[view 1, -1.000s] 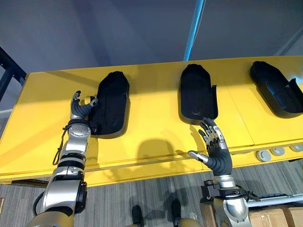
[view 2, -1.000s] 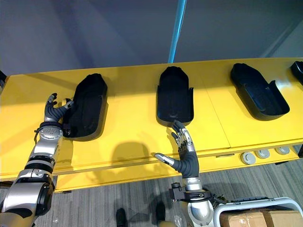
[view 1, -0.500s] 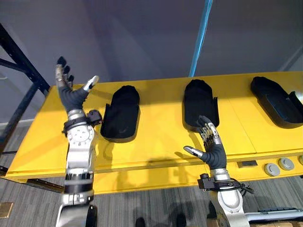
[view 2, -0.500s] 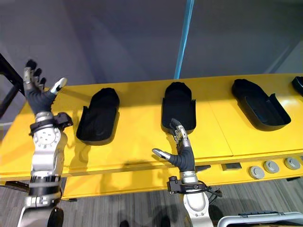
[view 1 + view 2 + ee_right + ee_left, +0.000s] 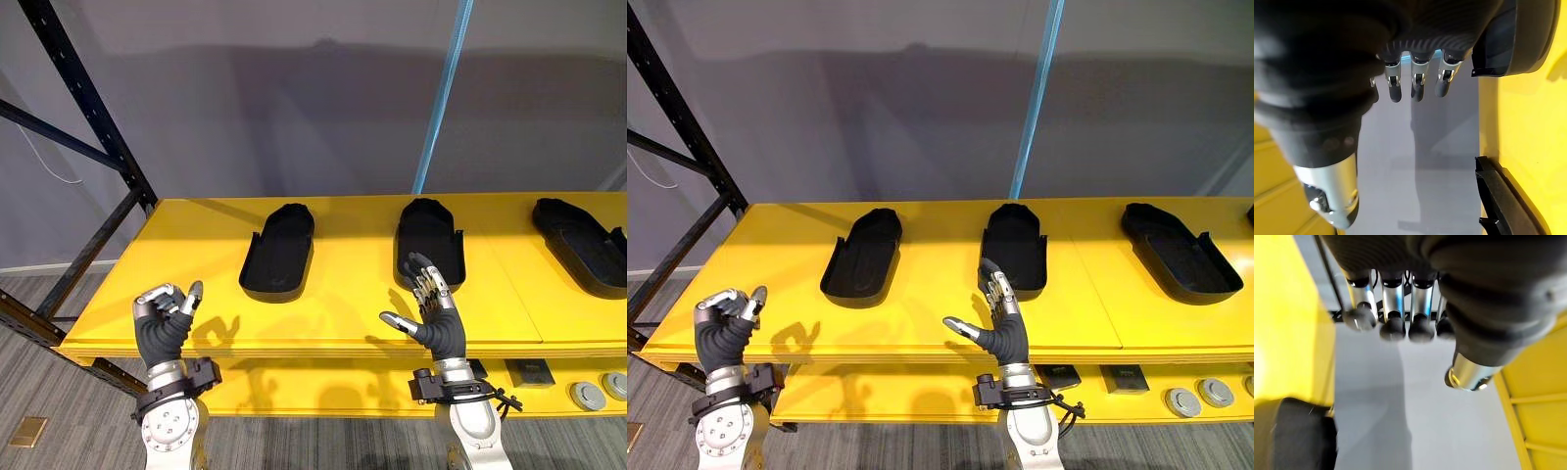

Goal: Walk over and take plastic housings, then place them on the shelf

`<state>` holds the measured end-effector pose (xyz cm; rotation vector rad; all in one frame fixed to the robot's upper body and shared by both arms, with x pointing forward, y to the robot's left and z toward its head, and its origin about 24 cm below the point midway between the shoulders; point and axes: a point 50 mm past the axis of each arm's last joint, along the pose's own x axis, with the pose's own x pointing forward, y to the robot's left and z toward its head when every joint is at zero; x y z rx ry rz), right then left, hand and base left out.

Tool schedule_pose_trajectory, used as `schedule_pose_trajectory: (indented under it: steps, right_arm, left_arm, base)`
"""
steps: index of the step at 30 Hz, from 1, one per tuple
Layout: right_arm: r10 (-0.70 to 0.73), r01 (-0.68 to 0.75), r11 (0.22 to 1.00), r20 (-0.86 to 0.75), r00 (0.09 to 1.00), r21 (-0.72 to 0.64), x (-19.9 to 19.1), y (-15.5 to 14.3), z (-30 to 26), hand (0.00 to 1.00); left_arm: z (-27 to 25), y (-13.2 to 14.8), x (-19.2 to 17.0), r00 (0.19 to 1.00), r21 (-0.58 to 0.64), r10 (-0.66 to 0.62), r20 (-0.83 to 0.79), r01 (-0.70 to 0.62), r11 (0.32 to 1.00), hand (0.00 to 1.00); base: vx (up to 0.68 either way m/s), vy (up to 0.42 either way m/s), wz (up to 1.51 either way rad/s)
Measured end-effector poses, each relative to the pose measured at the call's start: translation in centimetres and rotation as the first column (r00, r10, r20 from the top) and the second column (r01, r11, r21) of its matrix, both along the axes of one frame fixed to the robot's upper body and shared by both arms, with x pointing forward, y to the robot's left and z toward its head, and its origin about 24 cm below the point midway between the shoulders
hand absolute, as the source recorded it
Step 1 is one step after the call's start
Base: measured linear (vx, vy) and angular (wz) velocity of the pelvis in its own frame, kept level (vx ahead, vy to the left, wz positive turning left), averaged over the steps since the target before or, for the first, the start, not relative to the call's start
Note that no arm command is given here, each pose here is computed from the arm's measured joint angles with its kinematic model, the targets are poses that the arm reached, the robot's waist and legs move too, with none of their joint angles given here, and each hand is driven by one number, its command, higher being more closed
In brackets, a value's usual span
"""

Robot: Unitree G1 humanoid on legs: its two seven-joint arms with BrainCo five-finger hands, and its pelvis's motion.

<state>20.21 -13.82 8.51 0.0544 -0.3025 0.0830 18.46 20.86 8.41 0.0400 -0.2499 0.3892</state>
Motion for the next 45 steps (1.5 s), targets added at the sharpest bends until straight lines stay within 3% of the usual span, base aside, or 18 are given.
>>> schedule_pose_trajectory:
  steps: [10,22,45]
  right_arm:
    - [0.003,-0.003,1.0,-0.004,1.0,-0.005,0.0,-0.1,-0.1,0.0]
    - [0.001,-0.001,1.0,-0.001,1.0,-0.007,0.1,-0.1,0.0,0.0]
    - [0.052,-0.052,0.999,-0.011,0.999,0.003,-0.1,0.9,-0.2,0.0]
  left_arm:
    - [-3.4,-1.3,1.3,0.981,-0.135,-0.166,-0.104,0.151,0.979,1.0]
    - [-3.8,-2.7,4.8,0.957,-0.154,-0.268,-0.108,0.25,0.956,1.0]
    - [-4.1,-3.0,8.1,0.965,-0.167,-0.225,-0.132,0.202,0.965,1.0]
  base:
    - [0.02,0.006,-0.01]
    - [0.01,0.01,-0.18]
    - [0.01,0.002,-0.04]
